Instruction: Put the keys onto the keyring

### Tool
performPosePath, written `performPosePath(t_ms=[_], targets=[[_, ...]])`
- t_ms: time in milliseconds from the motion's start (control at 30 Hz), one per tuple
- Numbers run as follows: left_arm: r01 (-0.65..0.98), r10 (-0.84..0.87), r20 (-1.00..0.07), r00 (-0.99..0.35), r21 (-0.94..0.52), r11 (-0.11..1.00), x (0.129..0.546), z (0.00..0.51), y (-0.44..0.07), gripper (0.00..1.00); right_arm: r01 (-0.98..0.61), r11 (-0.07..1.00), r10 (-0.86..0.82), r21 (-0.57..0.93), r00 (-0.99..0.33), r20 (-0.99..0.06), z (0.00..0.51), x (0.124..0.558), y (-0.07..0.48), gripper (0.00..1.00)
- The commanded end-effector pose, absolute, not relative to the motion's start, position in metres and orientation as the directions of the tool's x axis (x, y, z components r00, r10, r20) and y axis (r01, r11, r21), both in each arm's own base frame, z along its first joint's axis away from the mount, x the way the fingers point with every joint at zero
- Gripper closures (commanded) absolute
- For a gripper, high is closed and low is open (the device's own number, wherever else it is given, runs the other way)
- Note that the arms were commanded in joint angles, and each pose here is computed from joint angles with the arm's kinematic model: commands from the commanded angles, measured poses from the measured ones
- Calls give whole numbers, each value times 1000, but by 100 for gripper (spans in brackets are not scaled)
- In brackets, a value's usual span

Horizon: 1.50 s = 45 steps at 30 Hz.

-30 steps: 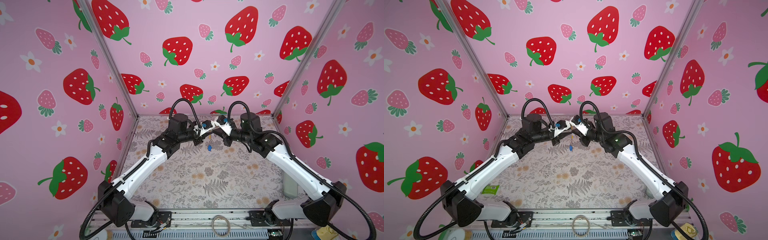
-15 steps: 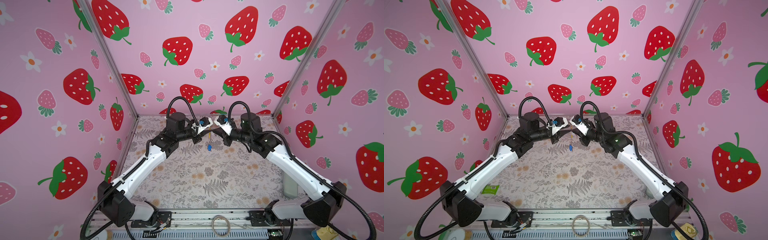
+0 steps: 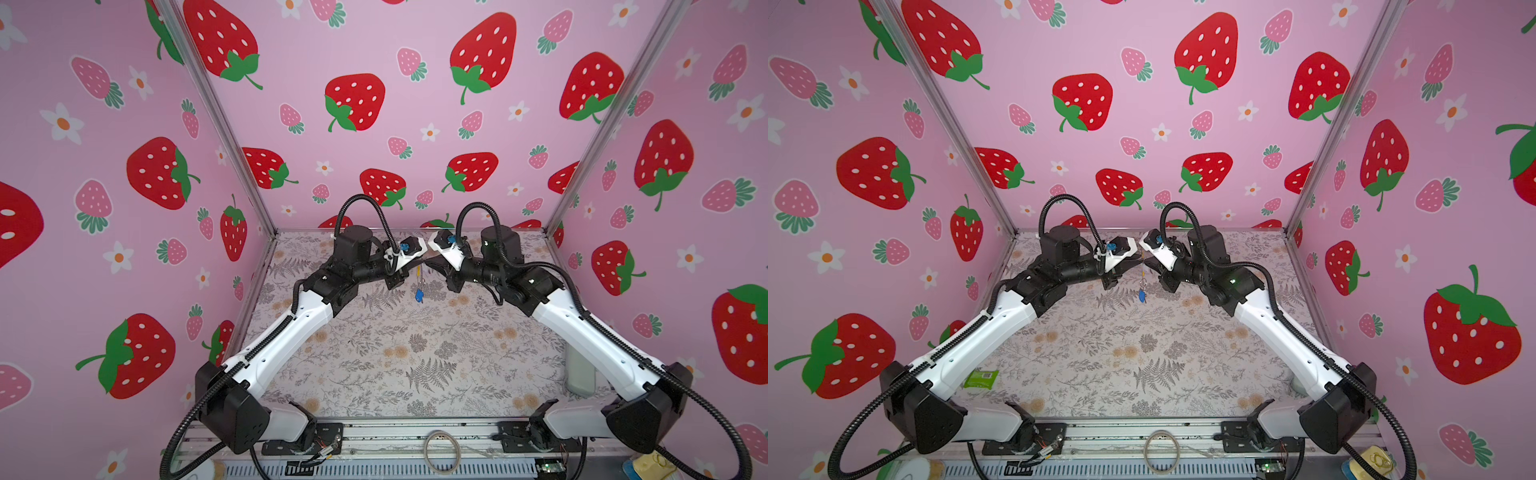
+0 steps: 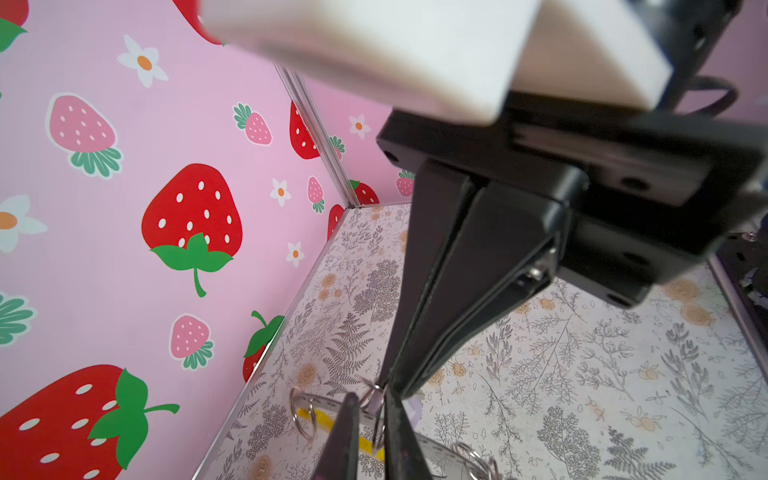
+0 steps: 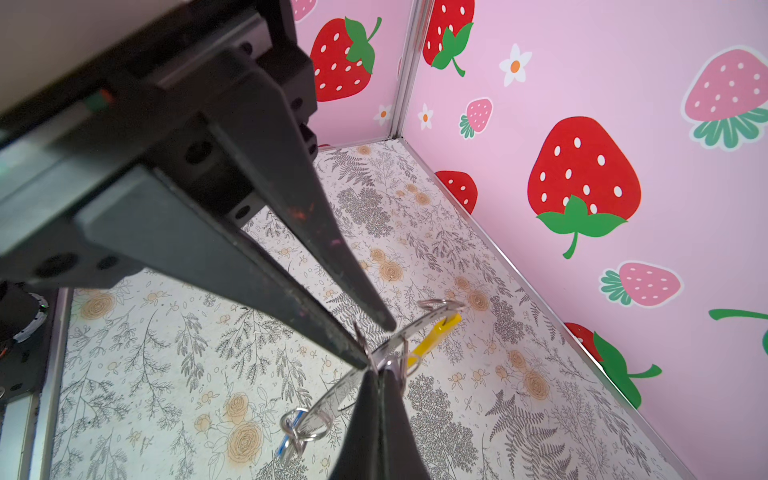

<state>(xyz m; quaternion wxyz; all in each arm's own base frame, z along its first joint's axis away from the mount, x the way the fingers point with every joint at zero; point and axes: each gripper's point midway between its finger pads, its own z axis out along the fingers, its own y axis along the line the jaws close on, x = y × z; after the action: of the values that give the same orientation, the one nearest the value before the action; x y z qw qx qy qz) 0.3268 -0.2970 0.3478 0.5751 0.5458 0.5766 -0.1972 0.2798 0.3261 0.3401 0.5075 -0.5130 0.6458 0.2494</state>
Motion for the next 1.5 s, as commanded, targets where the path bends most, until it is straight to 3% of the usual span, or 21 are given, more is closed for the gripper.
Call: performPosePath(t_ms=[0, 67, 233, 367, 533, 1167, 1467], targets=[[842, 396, -869, 296, 434, 321, 328, 362, -298, 93, -918, 344, -377, -196, 56, -924, 357, 276, 329, 100], [844, 394, -869, 299, 434, 316, 327, 363, -299, 100, -917, 343, -375, -202, 63, -925, 359, 277, 329, 100], [848, 386, -869, 309, 436, 301, 324, 365, -300, 100, -907, 355, -379, -227, 83, -922, 361, 278, 327, 98], [853, 343, -886, 313, 421, 308, 323, 375, -299, 100, -889, 378, -384, -259, 104, -917, 362, 279, 320, 77], [857, 272, -910, 313, 394, 333, 323, 389, -294, 100, -871, 411, -369, -269, 111, -923, 358, 281, 307, 68], [874, 150, -929, 339, 370, 315, 311, 404, -297, 100, -912, 349, -259, -216, 128, -958, 371, 276, 319, 68], [881, 121, -926, 359, 379, 285, 301, 407, -298, 100, -898, 391, -246, -202, 109, -963, 375, 286, 319, 71]])
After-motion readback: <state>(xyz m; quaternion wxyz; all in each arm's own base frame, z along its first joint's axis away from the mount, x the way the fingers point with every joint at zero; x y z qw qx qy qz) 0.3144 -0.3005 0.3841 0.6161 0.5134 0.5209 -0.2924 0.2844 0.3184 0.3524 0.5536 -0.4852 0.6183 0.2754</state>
